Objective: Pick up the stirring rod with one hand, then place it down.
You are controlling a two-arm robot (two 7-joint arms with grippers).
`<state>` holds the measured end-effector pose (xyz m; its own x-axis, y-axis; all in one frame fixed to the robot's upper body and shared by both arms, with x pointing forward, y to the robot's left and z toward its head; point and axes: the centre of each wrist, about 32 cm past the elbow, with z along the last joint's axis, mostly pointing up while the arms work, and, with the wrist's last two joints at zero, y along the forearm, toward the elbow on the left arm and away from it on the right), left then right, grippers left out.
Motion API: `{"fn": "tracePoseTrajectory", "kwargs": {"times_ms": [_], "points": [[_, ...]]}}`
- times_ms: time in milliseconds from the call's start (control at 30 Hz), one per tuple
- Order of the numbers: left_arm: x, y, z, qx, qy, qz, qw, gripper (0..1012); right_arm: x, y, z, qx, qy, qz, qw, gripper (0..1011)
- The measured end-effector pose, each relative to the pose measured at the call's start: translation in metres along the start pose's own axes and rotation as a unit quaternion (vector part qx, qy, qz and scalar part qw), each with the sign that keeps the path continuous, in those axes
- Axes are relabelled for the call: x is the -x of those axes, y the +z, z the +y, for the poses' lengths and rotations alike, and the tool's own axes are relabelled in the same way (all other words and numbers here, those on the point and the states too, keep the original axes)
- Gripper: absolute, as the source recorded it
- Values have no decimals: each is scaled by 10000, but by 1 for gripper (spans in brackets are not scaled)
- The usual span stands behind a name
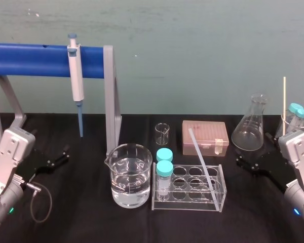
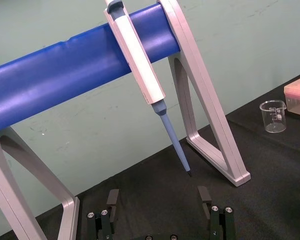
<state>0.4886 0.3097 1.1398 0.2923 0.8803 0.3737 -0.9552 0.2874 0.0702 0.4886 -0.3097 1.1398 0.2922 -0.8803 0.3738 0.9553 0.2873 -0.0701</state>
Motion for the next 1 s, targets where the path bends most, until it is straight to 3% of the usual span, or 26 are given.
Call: {"fn": "tracePoseTrajectory", "kwargs": {"times_ms": [1000], "points": [[0, 0, 0, 0, 0, 0, 10000, 1000, 0, 0, 0, 0, 1, 0, 10000, 1002]]}}
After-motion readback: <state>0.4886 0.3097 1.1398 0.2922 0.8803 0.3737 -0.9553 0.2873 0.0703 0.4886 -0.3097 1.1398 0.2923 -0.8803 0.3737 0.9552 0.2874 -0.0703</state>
